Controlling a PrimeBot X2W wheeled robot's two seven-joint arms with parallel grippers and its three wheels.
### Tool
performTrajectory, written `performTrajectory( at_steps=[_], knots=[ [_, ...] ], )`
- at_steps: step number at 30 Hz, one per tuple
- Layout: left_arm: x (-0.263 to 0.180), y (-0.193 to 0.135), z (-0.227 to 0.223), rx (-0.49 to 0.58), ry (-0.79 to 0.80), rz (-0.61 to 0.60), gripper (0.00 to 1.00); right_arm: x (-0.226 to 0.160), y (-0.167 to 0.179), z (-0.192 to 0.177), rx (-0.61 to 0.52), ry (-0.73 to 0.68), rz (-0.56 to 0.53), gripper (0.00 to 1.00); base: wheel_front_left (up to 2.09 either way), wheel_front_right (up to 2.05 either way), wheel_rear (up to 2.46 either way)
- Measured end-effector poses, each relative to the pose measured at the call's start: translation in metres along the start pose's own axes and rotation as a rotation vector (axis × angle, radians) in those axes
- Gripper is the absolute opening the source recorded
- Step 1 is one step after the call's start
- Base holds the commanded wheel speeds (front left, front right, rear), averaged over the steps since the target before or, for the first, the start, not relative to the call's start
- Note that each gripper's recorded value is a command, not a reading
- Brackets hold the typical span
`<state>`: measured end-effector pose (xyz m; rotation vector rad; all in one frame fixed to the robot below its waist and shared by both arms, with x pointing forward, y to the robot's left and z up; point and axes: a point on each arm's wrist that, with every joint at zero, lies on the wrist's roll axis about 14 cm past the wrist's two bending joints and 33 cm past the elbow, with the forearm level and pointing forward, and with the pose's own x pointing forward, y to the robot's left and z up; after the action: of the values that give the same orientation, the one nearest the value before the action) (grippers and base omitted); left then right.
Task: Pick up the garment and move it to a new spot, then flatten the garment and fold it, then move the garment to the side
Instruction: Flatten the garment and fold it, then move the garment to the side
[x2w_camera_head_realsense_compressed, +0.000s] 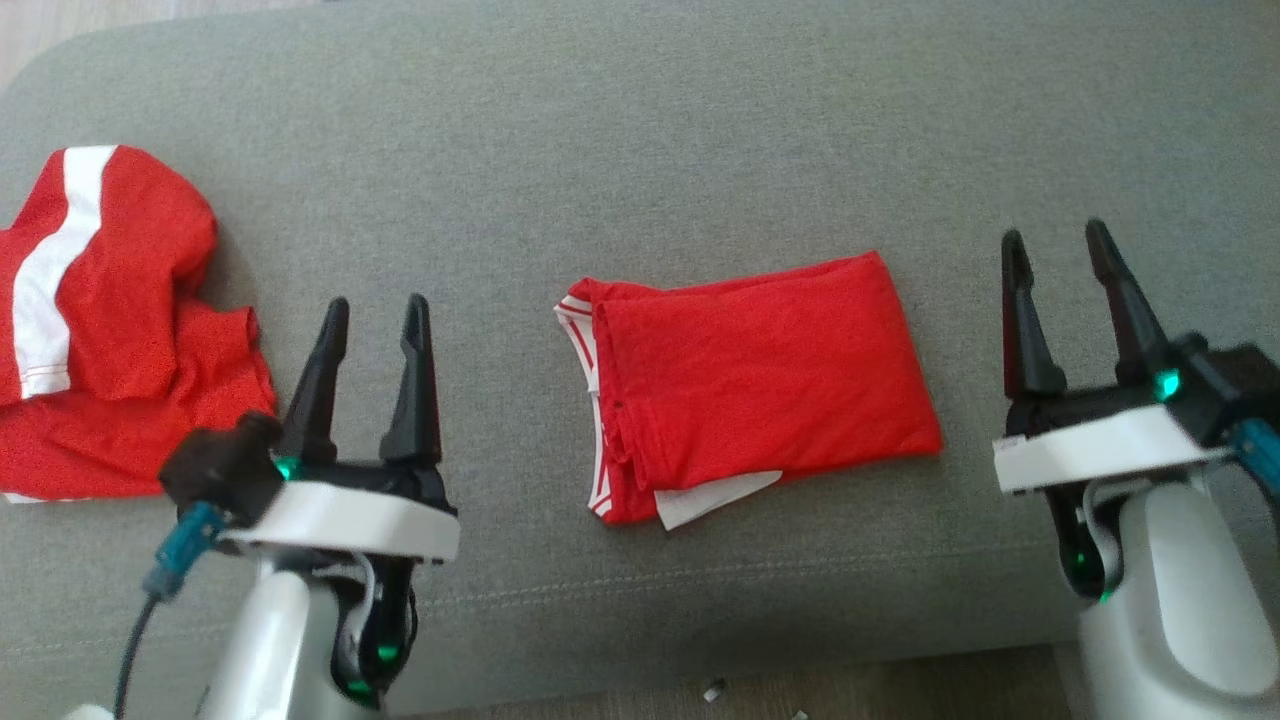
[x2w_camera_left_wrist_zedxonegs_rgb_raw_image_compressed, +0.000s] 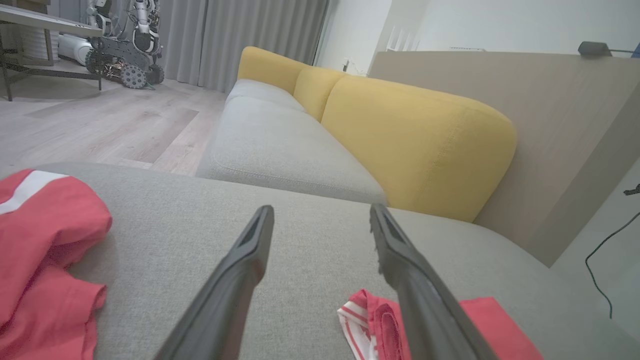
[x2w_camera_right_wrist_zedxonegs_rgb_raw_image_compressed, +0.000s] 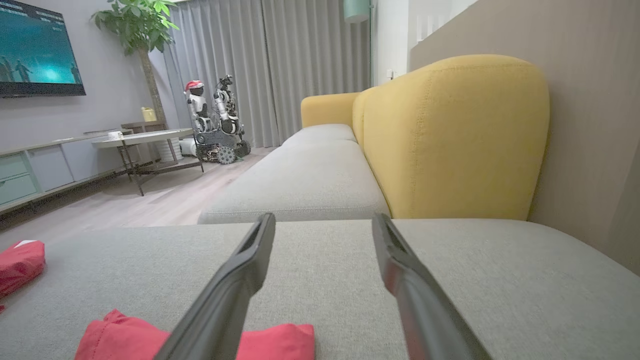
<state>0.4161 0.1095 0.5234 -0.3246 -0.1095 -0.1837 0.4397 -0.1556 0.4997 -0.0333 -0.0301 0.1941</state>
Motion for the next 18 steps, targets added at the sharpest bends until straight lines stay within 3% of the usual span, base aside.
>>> performTrajectory(
  at_steps=[18],
  knots=[
    [-0.012, 0.000, -0.014, 0.039, 0.043, 0.011, 1.00, -0.004, 0.008, -0.009, 0.008, 0.012, -0.010, 1.00, 0.00, 0.00, 0.00]
  ],
)
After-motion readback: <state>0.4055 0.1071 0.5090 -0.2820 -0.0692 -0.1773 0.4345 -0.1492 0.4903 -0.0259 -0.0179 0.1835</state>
